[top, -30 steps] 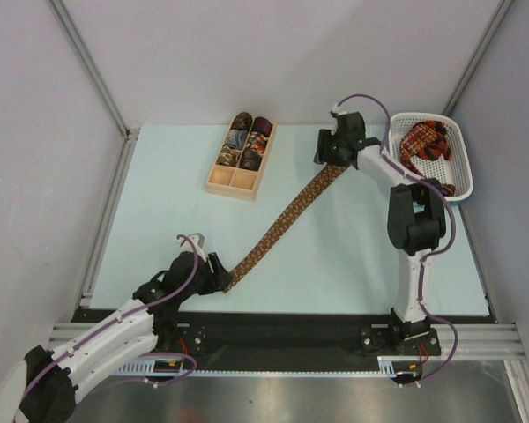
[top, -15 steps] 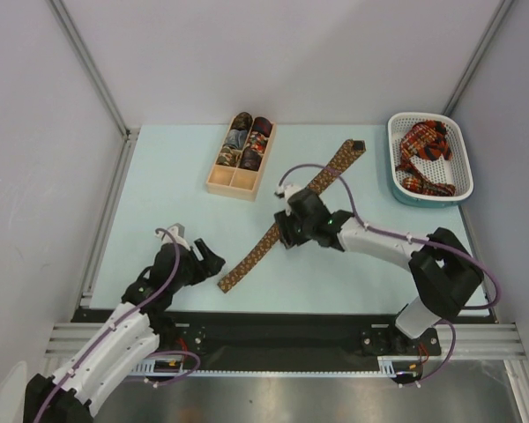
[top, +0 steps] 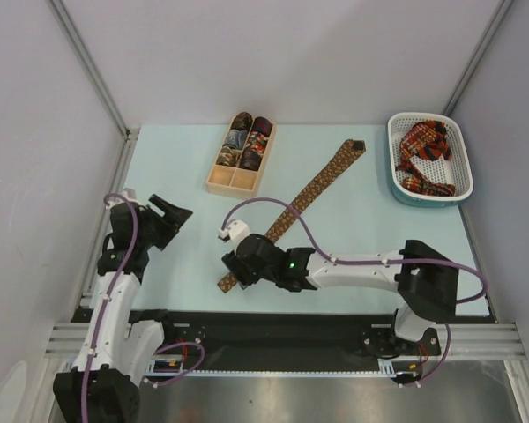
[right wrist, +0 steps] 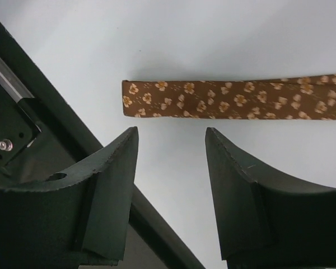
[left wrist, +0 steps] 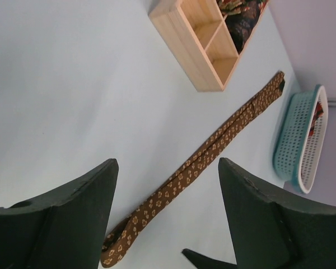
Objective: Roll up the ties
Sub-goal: Roll the tie
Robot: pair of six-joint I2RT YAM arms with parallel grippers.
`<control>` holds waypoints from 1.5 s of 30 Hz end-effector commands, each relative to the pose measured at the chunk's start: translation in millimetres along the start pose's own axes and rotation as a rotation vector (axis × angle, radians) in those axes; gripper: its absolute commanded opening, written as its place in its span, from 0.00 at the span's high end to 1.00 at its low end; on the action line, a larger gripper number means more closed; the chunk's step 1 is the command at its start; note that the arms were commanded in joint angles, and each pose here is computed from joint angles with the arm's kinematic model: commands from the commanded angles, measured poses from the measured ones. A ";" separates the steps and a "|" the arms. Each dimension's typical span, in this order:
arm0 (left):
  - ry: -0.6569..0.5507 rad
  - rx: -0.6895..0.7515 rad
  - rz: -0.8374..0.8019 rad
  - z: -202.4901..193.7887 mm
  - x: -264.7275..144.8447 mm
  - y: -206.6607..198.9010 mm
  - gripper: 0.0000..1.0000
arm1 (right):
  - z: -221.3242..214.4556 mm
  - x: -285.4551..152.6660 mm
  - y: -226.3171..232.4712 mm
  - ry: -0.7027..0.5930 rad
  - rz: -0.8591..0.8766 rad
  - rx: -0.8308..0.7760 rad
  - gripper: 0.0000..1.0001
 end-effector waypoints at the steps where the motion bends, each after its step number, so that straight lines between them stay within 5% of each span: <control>1: 0.038 -0.006 -0.099 14.5 -8.5 -15.4 0.22 | 14.3 18.9 16.6 -0.056 0.002 0.048 0.44; 11: 0.062 -0.001 -0.131 24.6 -5.7 -13.5 0.22 | 10.3 61.5 67.5 0.035 -0.058 -0.023 0.44; 33: 0.051 0.045 -0.160 23.6 -6.0 -12.9 0.21 | -32.9 77.4 76.0 0.157 -0.352 -0.231 0.40; 41: 0.058 0.069 -0.164 23.0 -4.5 -11.6 0.21 | -45.6 87.3 77.4 0.193 -0.325 -0.270 0.55; 45: 0.063 0.078 -0.163 23.4 -3.3 -11.3 0.21 | -44.9 88.6 75.7 0.201 -0.286 -0.249 0.81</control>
Point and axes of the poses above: each gripper's point midway between its finger pads, its own x axis out along the fingers, its own y axis along the line the jaws close on, z = x × y, the point moved 6 cm from there along -x, back along the fingers, and after that the axes turned 5 degrees about -x, right-handed, at the moved point
